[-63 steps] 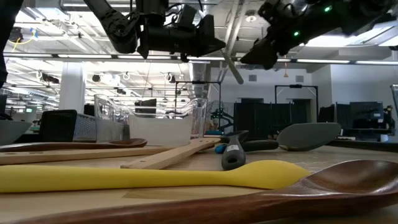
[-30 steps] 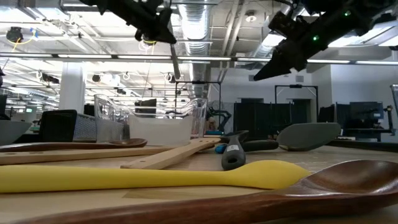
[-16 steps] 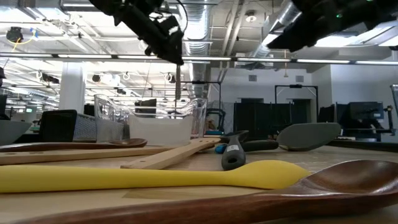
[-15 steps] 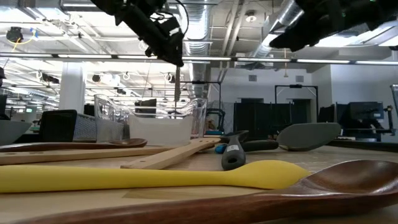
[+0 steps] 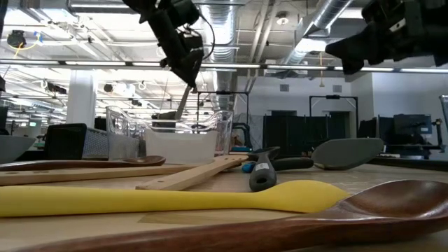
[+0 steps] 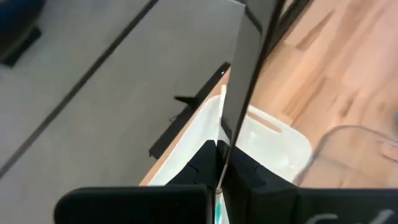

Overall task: Pick & Place Kitchen Items
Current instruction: Put the gray table knife into the white bin

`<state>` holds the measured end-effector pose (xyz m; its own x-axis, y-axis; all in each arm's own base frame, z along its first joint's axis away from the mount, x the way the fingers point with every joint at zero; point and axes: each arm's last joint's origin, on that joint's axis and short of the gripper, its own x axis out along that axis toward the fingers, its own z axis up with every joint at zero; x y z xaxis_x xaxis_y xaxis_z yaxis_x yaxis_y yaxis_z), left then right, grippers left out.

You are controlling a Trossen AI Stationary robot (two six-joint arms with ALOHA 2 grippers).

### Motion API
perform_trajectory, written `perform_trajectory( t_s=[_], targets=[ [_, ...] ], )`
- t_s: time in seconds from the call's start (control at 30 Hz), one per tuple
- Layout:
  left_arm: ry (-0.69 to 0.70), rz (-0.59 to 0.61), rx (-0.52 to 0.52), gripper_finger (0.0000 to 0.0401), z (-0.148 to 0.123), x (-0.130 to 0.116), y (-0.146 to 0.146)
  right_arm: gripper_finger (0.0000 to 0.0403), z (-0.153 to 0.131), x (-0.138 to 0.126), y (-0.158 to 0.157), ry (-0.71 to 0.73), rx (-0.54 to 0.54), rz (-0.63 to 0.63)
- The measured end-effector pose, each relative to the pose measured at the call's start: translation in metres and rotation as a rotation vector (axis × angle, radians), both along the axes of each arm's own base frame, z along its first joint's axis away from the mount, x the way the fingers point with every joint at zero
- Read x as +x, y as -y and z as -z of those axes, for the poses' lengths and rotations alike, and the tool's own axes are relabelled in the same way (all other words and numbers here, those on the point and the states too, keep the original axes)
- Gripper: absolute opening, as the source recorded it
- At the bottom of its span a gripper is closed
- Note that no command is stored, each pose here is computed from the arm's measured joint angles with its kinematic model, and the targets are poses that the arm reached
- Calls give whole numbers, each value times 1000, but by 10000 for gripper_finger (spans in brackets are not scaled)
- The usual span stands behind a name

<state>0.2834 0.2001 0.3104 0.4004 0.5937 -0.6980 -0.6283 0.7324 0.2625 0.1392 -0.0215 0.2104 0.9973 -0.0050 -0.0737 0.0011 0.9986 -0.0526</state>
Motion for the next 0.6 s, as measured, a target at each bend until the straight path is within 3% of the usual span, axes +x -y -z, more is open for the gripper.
perform_trajectory(
  t_s=[0.27, 0.6],
  targets=[
    [-46, -45, -159, 0, 22, -8, -15, 1, 8, -2, 0, 21, 8, 4],
    [-99, -62, -236, 0, 50, -3, -30, 0, 8, -2, 1, 20, 3, 9]
  ],
)
